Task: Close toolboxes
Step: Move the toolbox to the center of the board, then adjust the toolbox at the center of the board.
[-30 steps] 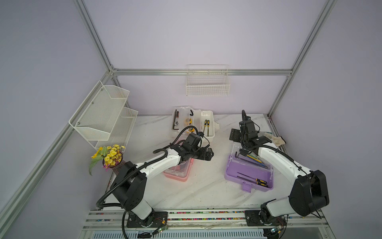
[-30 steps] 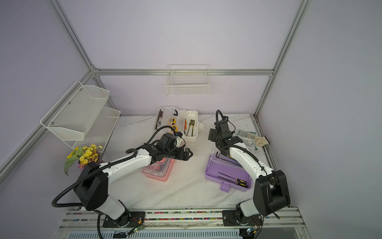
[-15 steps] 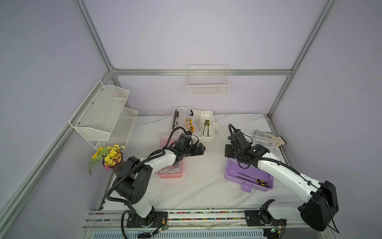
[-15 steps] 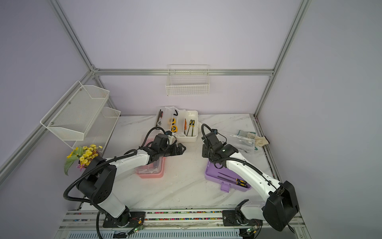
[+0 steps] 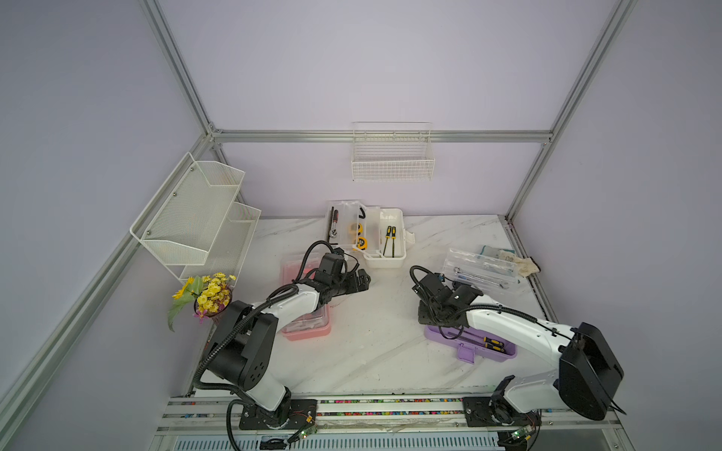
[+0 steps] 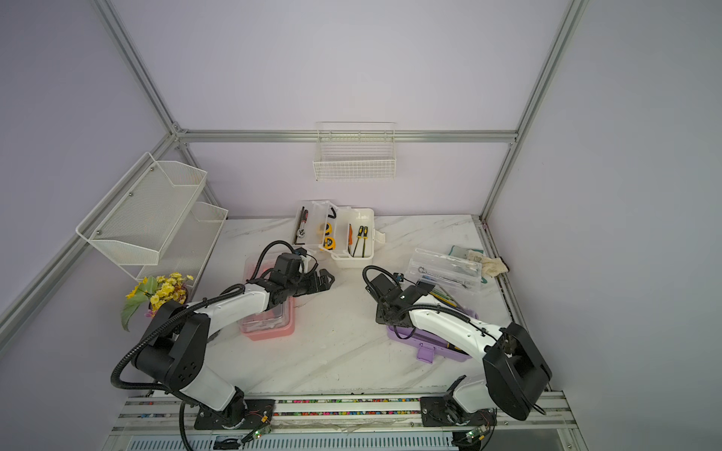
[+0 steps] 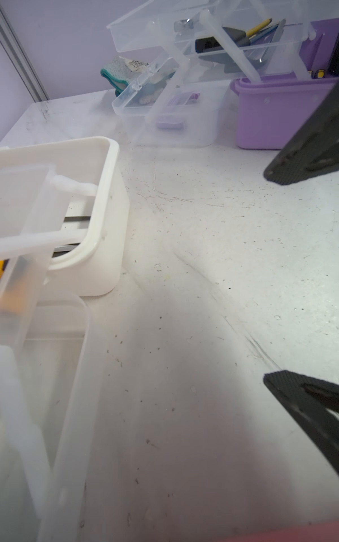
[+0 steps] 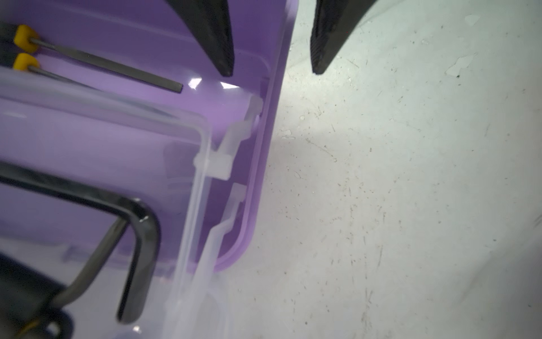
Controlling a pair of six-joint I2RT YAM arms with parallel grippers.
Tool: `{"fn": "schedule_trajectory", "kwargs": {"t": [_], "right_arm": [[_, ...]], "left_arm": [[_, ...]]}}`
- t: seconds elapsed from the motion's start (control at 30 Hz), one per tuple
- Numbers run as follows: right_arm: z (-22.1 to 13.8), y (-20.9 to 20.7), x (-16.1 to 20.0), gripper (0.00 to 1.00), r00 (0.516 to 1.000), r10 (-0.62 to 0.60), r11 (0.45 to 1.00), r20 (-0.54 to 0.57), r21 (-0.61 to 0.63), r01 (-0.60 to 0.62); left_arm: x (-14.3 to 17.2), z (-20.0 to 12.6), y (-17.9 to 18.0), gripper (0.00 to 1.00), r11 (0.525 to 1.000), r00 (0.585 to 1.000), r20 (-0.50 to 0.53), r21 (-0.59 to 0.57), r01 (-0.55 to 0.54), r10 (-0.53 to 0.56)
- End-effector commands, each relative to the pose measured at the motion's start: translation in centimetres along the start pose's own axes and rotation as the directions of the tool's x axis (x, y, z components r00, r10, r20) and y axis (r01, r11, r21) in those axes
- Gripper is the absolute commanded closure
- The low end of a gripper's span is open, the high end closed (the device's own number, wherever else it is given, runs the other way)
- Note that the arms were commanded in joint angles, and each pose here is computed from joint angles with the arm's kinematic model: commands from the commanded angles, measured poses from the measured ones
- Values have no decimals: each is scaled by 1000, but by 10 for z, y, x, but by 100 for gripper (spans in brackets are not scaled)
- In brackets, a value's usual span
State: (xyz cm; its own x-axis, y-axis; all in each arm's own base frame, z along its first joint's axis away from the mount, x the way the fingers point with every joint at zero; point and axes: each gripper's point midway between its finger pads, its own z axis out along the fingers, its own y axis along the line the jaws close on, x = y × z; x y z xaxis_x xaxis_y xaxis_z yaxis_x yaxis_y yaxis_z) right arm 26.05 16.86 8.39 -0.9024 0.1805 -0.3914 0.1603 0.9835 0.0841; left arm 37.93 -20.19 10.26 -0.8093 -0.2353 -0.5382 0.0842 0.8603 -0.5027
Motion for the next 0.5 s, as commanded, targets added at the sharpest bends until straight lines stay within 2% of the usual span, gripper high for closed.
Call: {"fn": "schedule_trajectory", "kwargs": {"t": [0.0, 0.17, 0.27, 0.47], "right_arm": [[7, 16, -10, 60, 998, 43, 998, 38, -44, -41], [15, 23, -17, 77, 998, 11, 999, 56, -37, -9], [16, 39, -13, 83, 998, -54, 994, 41, -93, 57], [19, 80, 35, 86, 965, -259, 954, -34, -163, 250]], "left_arm": [[-15, -21, -17, 0, 998, 998, 50, 46, -41, 38], [-22, -30, -24, 0, 997, 997, 65, 63, -49, 45], [-25, -34, -25, 0, 997, 996, 74, 61, -53, 49], [-37, -38, -28, 0, 993, 996, 84, 121, -7, -3]]}}
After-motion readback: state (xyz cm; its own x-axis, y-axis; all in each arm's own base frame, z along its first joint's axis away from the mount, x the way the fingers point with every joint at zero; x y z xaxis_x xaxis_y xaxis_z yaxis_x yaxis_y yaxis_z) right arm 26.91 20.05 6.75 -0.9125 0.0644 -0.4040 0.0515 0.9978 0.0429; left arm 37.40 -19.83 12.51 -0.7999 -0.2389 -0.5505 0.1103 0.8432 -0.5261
